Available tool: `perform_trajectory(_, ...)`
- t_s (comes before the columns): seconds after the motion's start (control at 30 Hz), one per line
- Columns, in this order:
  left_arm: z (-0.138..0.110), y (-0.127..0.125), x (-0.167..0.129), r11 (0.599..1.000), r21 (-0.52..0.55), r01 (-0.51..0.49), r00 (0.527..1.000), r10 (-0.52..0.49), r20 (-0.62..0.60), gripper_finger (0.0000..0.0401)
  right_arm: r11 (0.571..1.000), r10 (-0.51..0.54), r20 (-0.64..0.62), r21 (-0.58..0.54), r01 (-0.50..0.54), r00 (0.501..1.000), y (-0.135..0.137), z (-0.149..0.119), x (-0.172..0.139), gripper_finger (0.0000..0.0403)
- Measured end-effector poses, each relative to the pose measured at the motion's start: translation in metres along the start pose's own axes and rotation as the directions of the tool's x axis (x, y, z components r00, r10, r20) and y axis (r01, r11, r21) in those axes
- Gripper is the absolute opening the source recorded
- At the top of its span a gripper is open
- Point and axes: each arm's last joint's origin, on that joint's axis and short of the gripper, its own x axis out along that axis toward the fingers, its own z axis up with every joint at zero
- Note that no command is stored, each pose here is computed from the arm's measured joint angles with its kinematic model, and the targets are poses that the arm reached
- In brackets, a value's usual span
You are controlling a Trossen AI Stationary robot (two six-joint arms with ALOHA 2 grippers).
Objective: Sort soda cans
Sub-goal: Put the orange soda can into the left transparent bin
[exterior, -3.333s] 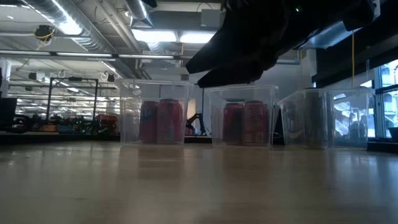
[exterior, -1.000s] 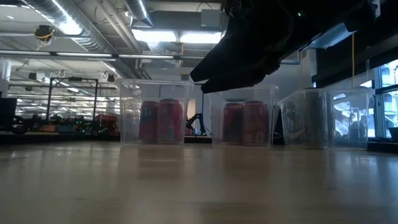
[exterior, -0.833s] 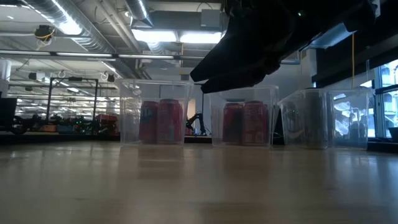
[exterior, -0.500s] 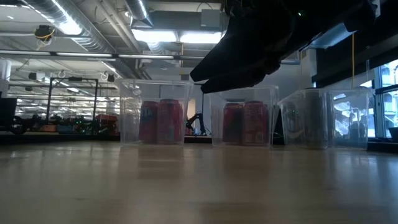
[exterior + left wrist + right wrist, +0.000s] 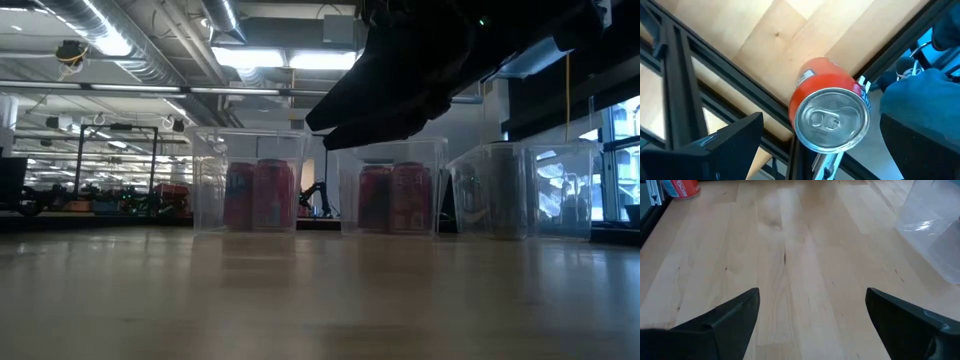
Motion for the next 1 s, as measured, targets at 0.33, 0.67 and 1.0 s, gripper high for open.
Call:
perform_trajectory(0.33,-0.002,-0.001,0.009,1.0,0.012,0.021,1.0,-0.021,-0.009,0.0386,1.0,0.0,0.0,0.017,0.0,1.0,0.0,0.0,0.0,0.036)
perform_trajectory(0.67,-0.002,0.0,0.023,1.0,0.026,0.017,1.0,-0.017,-0.014,0.0386,1.0,0.0,0.0,0.017,0.0,1.0,0.0,0.0,0.0,0.036)
perform_trajectory(1.0,-0.005,-0.002,0.023,0.998,0.057,0.039,0.999,-0.037,-0.023,0.0386,1.0,-0.001,0.0,0.017,0.001,1.0,0.0,0.0,0.0,0.036)
